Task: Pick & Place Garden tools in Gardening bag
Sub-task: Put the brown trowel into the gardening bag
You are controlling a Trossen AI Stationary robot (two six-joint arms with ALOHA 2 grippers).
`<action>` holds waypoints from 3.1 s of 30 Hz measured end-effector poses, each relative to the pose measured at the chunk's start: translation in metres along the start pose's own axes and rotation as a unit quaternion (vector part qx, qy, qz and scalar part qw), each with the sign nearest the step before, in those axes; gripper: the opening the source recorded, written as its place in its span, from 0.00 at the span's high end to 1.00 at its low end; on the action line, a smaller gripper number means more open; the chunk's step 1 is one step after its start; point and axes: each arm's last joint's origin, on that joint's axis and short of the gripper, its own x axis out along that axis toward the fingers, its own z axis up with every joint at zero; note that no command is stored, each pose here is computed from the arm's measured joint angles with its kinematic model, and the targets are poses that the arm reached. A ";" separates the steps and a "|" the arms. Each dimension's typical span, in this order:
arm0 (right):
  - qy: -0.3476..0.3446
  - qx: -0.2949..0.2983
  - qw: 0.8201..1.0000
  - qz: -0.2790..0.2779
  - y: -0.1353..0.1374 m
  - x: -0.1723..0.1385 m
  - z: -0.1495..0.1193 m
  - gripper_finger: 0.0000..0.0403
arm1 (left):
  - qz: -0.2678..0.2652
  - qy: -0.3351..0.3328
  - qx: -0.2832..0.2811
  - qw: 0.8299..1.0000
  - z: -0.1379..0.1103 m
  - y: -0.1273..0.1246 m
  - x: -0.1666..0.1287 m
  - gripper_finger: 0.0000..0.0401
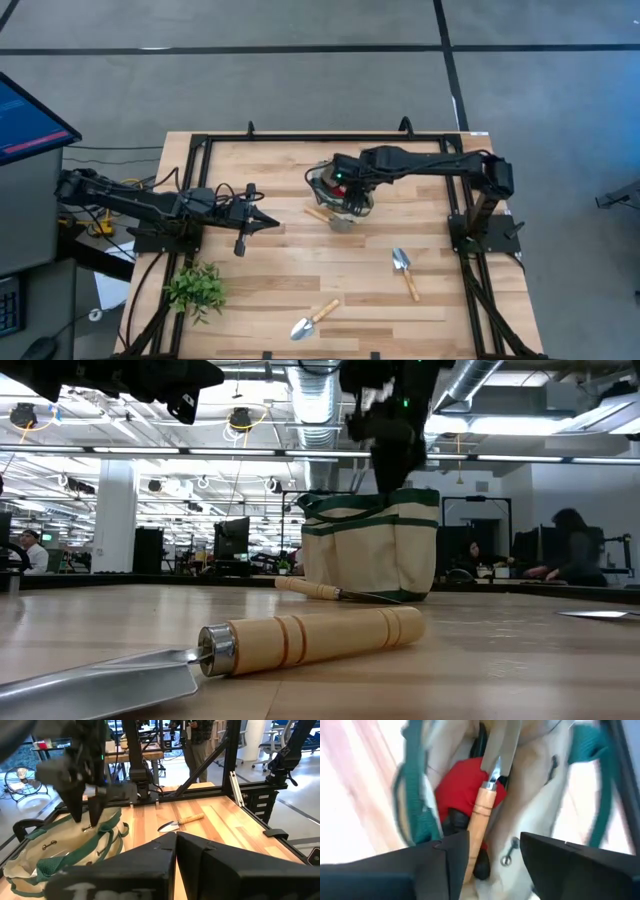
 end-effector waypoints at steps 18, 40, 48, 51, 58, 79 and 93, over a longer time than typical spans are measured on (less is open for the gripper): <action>-0.074 -0.062 0.994 0.055 0.057 -0.069 -0.018 0.99 | -0.022 0.004 -0.012 1.000 -0.001 -0.002 0.000 1.00; 0.029 0.296 0.952 0.070 0.137 -0.022 -0.156 1.00 | -0.023 0.026 -0.011 0.999 -0.010 -0.002 -0.001 1.00; 0.151 0.317 0.935 0.057 0.171 -0.008 -0.184 1.00 | -0.023 0.027 -0.011 0.999 -0.010 -0.002 -0.001 1.00; 0.179 0.330 0.925 0.055 0.182 -0.009 -0.196 1.00 | -0.023 0.027 -0.011 0.999 -0.011 -0.002 -0.001 1.00; 0.190 0.376 0.906 0.043 0.197 -0.019 -0.220 1.00 | -0.023 0.027 -0.011 0.999 -0.011 -0.002 -0.001 1.00; 0.160 0.375 0.913 0.004 0.192 0.005 -0.251 0.64 | -0.023 0.019 -0.010 1.000 -0.009 -0.002 -0.001 1.00; 0.157 0.372 0.915 0.026 0.193 0.015 -0.257 0.72 | -0.023 0.019 -0.010 1.000 -0.009 -0.002 -0.001 1.00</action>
